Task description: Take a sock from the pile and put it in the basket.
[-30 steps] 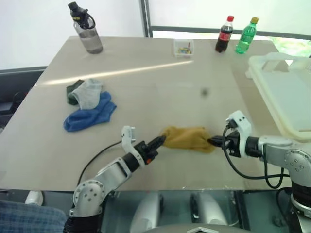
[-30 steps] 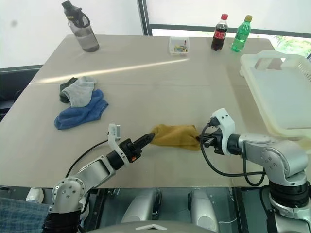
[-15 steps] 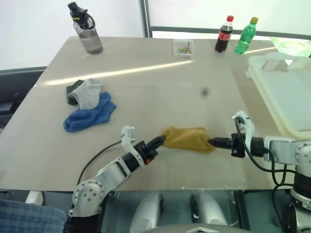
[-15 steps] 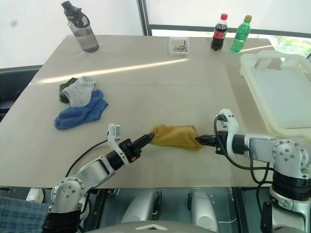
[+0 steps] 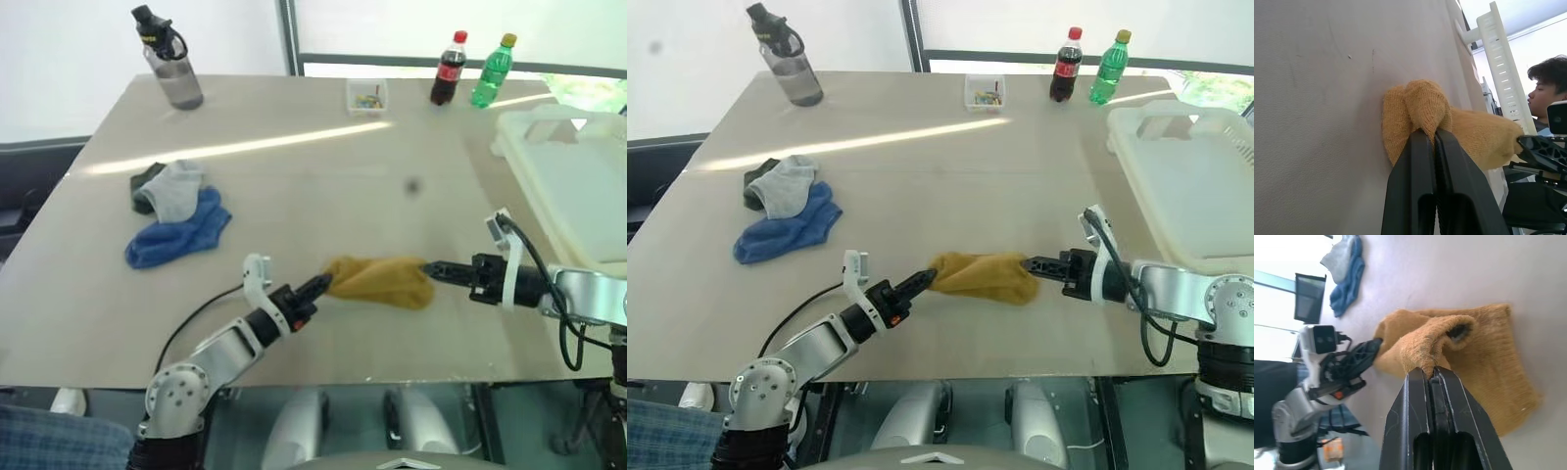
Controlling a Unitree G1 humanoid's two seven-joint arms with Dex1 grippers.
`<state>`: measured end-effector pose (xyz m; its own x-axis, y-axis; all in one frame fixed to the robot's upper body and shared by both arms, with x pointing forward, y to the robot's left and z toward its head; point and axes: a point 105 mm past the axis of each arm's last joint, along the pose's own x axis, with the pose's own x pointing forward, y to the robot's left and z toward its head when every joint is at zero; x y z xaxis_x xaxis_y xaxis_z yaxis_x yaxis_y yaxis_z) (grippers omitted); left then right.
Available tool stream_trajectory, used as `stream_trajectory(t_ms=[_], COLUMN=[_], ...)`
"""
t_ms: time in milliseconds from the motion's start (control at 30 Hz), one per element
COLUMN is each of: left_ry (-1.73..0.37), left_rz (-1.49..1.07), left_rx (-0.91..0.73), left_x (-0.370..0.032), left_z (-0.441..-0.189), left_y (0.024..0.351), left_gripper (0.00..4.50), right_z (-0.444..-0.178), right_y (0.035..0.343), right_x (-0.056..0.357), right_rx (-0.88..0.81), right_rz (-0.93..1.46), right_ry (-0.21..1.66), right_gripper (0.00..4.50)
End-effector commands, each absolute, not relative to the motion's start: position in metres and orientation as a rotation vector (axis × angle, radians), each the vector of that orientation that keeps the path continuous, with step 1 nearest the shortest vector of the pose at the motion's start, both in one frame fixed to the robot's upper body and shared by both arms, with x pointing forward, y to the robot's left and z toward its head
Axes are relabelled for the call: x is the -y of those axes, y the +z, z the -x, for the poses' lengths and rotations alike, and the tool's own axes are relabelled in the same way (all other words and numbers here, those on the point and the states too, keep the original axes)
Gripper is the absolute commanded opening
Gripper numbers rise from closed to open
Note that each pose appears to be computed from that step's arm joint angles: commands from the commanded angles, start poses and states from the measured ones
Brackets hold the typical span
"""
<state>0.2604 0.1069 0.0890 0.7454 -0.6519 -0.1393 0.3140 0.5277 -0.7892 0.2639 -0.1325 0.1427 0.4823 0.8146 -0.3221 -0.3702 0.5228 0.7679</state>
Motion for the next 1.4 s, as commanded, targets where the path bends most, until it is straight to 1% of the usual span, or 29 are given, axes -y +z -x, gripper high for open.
stream_trajectory(t_ms=[33,67,200,333,400,600,700,800,933,1033,1200,1300,1400], left_ry=[-0.62,-0.62,-0.623,-0.623,-0.623,-0.626,-0.628,-0.63,-0.654,-0.723,-0.81,-0.806,-0.722], left_rz=[0.832,0.832,0.831,0.827,0.826,0.822,0.821,0.818,0.802,0.766,0.683,0.655,0.698], left_rx=[-0.441,-0.441,-0.44,-0.439,-0.438,-0.437,-0.438,-0.436,-0.377,-0.242,-0.099,-0.134,-0.238], left_x=[-0.104,-0.104,-0.103,-0.103,-0.104,-0.104,-0.104,-0.104,-0.104,-0.102,-0.097,-0.095,-0.101], left_z=[-0.258,-0.258,-0.258,-0.258,-0.258,-0.258,-0.258,-0.257,-0.259,-0.258,-0.25,-0.25,-0.256], left_y=[0.094,0.094,0.094,0.094,0.094,0.095,0.095,0.095,0.104,0.126,0.148,0.139,0.119], left_gripper=[0.0,0.0,0.0,0.0,0.0,0.0,0.0,0.0,0.0,0.0,0.0,0.0,0.0], right_z=[-0.26,-0.26,-0.254,-0.257,-0.259,-0.271,-0.275,-0.277,-0.276,-0.275,-0.276,-0.277,-0.277], right_y=[0.151,0.15,0.131,0.123,0.118,0.123,0.117,0.124,0.13,0.131,0.126,0.122,0.119], right_x=[0.127,0.127,0.128,0.131,0.136,0.138,0.141,0.135,0.129,0.125,0.128,0.129,0.129], right_rx=[-0.719,-0.72,-0.803,-0.84,-0.854,-0.782,-0.76,-0.699,-0.653,-0.624,-0.626,-0.639,-0.651], right_rz=[-0.697,-0.698,-0.666,-0.62,-0.553,-0.438,-0.293,-0.268,-0.226,-0.167,-0.159,-0.154,-0.143], right_ry=[0.828,0.826,0.77,0.704,0.66,0.633,0.606,0.649,0.701,0.727,0.72,0.711,0.701], right_gripper=[0.03,0.03,0.03,0.03,0.03,0.03,0.03,0.03,0.03,0.03,0.03,0.03,0.03])
